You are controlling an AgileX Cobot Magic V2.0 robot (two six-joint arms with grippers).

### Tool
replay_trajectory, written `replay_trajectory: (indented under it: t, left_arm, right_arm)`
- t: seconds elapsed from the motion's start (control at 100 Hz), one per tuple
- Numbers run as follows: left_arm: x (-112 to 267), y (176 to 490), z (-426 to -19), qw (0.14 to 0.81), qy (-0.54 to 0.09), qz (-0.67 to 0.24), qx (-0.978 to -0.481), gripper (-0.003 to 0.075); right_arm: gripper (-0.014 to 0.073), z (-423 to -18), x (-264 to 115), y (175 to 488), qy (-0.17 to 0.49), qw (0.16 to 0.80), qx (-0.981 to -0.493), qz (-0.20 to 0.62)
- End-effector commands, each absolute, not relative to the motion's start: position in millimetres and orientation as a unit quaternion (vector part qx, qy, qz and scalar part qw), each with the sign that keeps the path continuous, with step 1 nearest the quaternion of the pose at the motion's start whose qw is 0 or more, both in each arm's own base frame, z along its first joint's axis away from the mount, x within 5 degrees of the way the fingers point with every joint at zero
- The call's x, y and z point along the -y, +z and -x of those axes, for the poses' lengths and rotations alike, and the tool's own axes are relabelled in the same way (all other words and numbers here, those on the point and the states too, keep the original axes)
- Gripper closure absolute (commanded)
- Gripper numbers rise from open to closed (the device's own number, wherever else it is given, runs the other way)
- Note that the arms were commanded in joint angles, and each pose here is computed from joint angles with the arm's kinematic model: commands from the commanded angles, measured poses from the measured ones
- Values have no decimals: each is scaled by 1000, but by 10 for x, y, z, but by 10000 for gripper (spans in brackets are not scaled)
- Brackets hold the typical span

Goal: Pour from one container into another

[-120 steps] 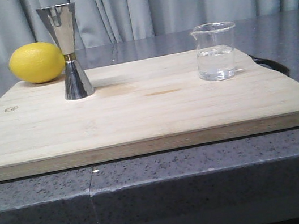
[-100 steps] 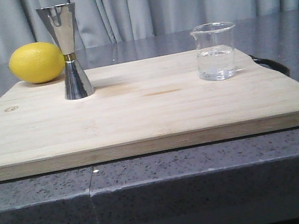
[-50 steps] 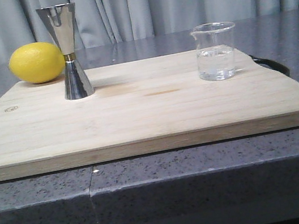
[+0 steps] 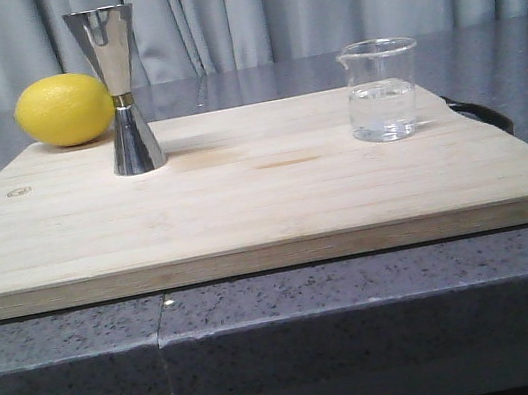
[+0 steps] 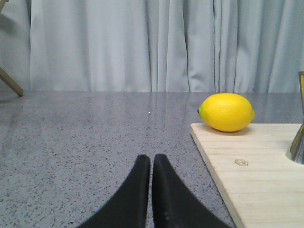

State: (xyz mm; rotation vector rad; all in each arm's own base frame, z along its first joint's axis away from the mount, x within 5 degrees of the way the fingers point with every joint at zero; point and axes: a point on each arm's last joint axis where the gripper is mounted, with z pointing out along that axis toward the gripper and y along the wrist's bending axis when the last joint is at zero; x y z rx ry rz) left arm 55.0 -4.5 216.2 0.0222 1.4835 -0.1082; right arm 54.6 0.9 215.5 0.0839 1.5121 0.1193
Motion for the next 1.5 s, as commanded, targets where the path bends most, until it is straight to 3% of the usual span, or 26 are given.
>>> replay_trajectory:
  t: [0.0, 0.09, 0.3, 0.51, 1.33, 1.409, 1.489]
  left_arm:
    - [37, 2508, -456, 793, -57, -6, -607, 739]
    - [35, 2706, -434, 795, -57, -6, -604, 739]
    - [42, 3120, -533, 756, -48, -11, -652, 739]
    - [60, 3389, -761, 721, -45, -11, -691, 739]
    - [71, 3375, -898, 708, -44, -12, -705, 739]
    - [72, 3372, -906, 706, -44, -12, -706, 716]
    - [72, 3372, -906, 706, -44, -12, -706, 580]
  right_arm:
    - [670, -482, -6, 2512, 53, 762, -644, -37]
    - [670, -470, -1, 2728, 48, 752, -656, -36]
    - [670, -571, 20, 3180, 12, 721, -692, -23]
    - [670, -780, 21, 3451, 6, 705, -709, -21]
    - [668, -848, 20, 3427, 7, 692, -721, -22]
    - [613, -848, 20, 3423, 7, 691, -723, -22]
    - [480, -848, 20, 3425, 6, 692, -722, -21]
